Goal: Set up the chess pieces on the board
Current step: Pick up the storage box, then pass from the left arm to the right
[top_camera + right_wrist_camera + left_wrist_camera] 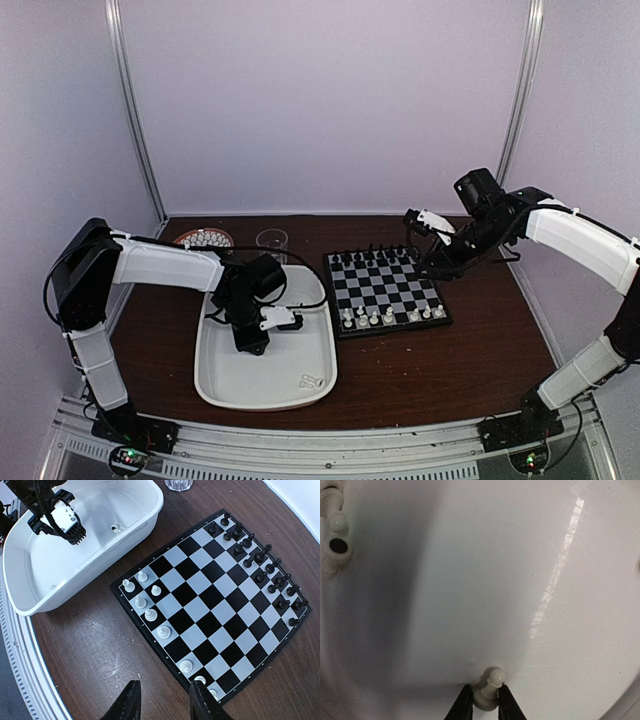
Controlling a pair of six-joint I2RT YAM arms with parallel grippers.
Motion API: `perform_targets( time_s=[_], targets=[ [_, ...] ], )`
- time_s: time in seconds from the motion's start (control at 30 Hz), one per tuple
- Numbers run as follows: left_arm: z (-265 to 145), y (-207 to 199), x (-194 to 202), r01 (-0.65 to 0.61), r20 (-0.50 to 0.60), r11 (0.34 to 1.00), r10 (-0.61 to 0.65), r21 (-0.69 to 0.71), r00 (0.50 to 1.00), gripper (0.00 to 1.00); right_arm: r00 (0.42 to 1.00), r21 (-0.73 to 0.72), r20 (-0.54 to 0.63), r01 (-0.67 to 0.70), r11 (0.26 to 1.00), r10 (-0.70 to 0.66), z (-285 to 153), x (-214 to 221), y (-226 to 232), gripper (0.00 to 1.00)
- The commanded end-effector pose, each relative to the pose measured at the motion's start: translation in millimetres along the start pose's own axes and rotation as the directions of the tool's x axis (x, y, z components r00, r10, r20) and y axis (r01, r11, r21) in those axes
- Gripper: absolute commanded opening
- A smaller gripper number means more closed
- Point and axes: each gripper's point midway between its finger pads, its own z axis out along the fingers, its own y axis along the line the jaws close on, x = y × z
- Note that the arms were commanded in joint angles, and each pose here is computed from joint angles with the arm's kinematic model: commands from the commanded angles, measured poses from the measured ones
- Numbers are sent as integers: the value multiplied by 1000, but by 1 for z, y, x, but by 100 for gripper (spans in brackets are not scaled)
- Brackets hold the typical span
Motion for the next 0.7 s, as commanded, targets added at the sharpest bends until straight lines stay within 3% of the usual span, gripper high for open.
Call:
perform_targets(
  time_s=[0.0, 0.17, 0.37, 0.5, 0.67],
  targets=[
    [11, -7, 9, -12, -49, 1000, 13, 25, 999, 16, 1000, 5, 28, 14, 1000, -14, -6, -4, 0, 36],
    [-6, -2, -3, 12, 8, 1000, -12, -1, 1000, 8, 999, 2, 32, 9, 1000, -9, -7, -6, 1, 36],
    [-63, 8, -36, 107, 250, 994, -108, 15, 962, 7, 999, 5, 41, 3, 1000, -3, -14, -13, 1, 36],
    [-112, 9, -67, 154, 446, 987, -161, 53, 880, 7, 999, -48, 51, 3, 999, -1, -14, -28, 6, 37],
    [-176, -1, -111, 179, 680, 961, -277, 212, 678, 9, 996, -114, 54, 74, 991, -68, -4, -56, 30, 39]
  ],
)
